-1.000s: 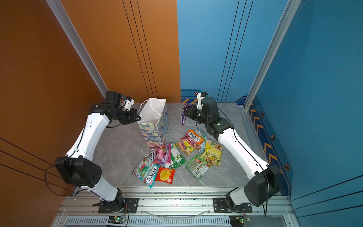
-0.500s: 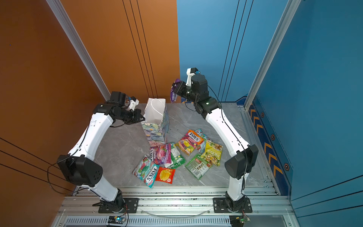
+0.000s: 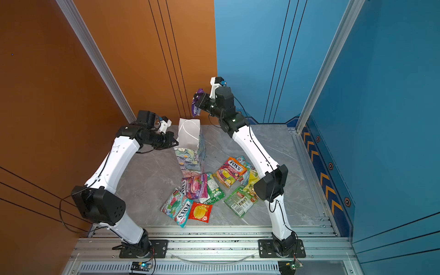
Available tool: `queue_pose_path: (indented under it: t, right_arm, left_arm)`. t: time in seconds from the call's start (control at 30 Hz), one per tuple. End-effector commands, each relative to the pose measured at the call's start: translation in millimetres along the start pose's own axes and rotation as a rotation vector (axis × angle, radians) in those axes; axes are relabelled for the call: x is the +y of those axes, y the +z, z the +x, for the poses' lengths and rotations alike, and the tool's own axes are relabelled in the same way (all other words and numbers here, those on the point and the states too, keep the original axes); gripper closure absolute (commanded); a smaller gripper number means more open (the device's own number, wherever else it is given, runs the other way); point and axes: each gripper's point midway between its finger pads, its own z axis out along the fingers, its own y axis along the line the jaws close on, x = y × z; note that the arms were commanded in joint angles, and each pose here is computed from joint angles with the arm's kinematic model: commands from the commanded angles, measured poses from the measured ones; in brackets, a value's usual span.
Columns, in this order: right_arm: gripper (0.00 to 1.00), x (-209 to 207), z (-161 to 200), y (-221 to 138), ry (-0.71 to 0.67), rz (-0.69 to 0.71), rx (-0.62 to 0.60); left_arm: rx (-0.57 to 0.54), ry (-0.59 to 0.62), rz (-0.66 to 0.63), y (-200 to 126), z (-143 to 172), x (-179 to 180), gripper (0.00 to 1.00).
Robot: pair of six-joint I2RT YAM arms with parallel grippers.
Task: Place the snacks into the paper bag
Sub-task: Place the snack in the paper bag.
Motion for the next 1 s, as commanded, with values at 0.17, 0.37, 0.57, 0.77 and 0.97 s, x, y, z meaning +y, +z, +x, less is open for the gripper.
queue_pose_path:
  t: [0.17, 0.37, 0.57, 0.77, 0.97]
  right_arm:
    - [1.00, 43.3, -15.0, 14.5, -0.011, -0.151, -0.136]
    - [1.00, 59.3, -5.2, 9.8, -0.013, -0.188, -0.086]
    - [1.00, 70.7, -5.7, -7.4, -0.027, -0.185, -0.057]
    - [1.00, 72.5, -7.9, -26.0, -0.046, -0.148, -0.046]
    - [1.00, 75.4, -3.9, -43.0, -0.039, -0.136, -0.014]
  left_arm:
    - [0.006, 0.014, -0.034, 6.0, -2.4, 5.0, 1.00]
    - [-0.003, -0.004, -0.062, 5.3, -5.6, 13.0, 1.00]
    - [-0.020, -0.045, -0.083, 1.1, -10.7, 23.1, 1.00]
    - [-0.032, -0.057, -0.086, -2.2, -13.7, 25.4, 1.00]
    - [-0.034, -0.075, -0.094, -2.3, -13.8, 28.0, 1.00]
